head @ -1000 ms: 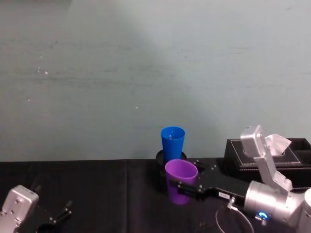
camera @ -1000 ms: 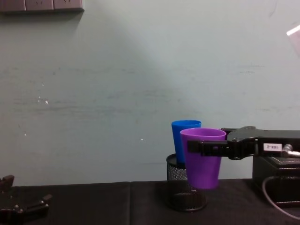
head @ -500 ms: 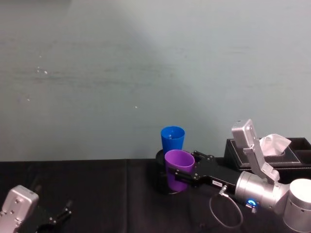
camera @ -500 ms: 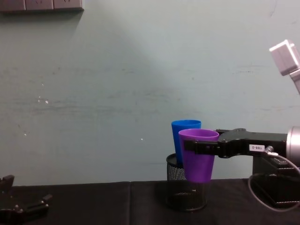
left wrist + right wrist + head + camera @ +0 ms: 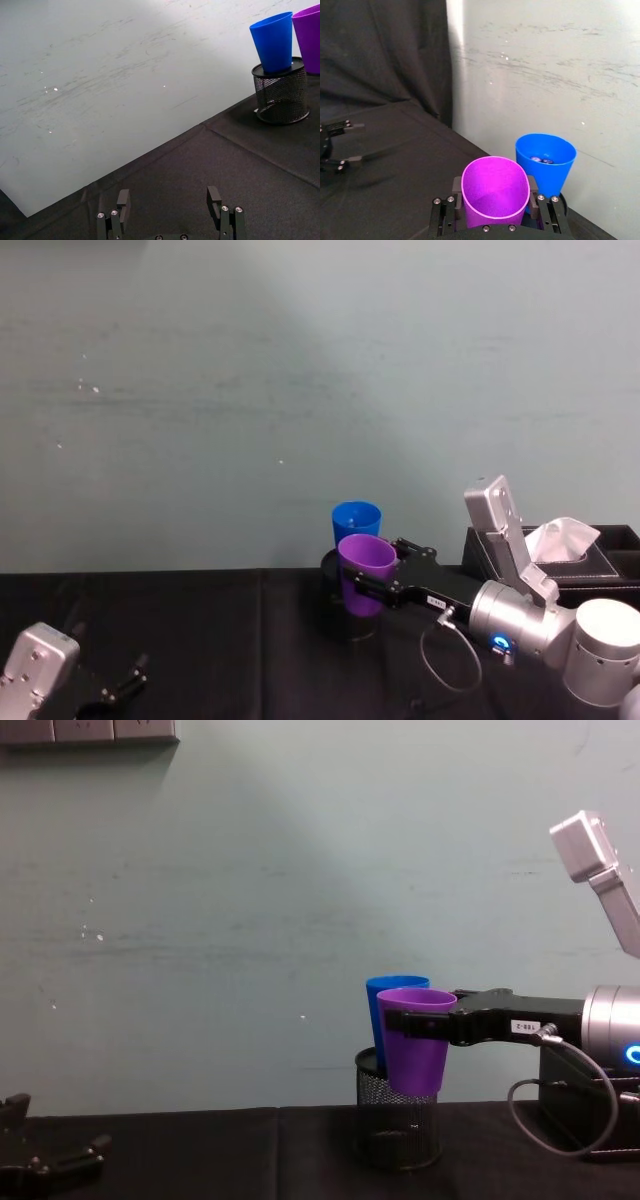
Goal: Pick up one cup with a gripper and tap it against the other cup.
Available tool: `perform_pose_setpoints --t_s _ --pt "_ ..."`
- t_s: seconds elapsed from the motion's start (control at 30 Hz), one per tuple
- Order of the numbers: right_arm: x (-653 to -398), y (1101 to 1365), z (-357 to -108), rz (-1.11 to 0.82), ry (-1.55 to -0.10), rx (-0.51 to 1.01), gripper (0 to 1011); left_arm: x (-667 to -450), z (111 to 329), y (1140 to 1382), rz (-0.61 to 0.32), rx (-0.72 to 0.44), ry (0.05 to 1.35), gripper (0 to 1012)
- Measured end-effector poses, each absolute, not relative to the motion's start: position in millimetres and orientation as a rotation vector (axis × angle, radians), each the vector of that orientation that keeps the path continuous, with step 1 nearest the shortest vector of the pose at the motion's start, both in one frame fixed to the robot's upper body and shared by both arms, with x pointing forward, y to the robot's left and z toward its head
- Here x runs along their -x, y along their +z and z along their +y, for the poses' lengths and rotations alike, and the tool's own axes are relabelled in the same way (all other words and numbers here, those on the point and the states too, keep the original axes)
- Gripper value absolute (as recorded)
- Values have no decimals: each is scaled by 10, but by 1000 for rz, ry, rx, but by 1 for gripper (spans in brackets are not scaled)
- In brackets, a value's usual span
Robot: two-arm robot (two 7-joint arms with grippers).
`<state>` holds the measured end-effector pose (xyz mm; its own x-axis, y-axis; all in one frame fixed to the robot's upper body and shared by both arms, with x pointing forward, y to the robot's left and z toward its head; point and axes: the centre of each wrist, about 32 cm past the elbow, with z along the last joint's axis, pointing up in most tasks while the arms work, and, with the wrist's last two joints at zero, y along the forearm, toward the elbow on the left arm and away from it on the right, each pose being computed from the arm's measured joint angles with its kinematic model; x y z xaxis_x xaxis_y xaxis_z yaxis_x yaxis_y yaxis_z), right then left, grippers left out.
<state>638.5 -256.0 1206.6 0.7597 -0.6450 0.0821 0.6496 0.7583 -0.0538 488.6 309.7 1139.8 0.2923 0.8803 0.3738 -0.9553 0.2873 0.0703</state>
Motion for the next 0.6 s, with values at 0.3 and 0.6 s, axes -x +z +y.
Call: perform_pose_setpoints --t_s 0.3,0.6 --pt "-6467 12072 -2511 -53 -731 82 732 -4886 3097 11398 -285 -304 1248 1000" --pt "-6580 12095 -2478 -53 -741 83 732 -4886 3097 11398 -285 -304 1248 1000"
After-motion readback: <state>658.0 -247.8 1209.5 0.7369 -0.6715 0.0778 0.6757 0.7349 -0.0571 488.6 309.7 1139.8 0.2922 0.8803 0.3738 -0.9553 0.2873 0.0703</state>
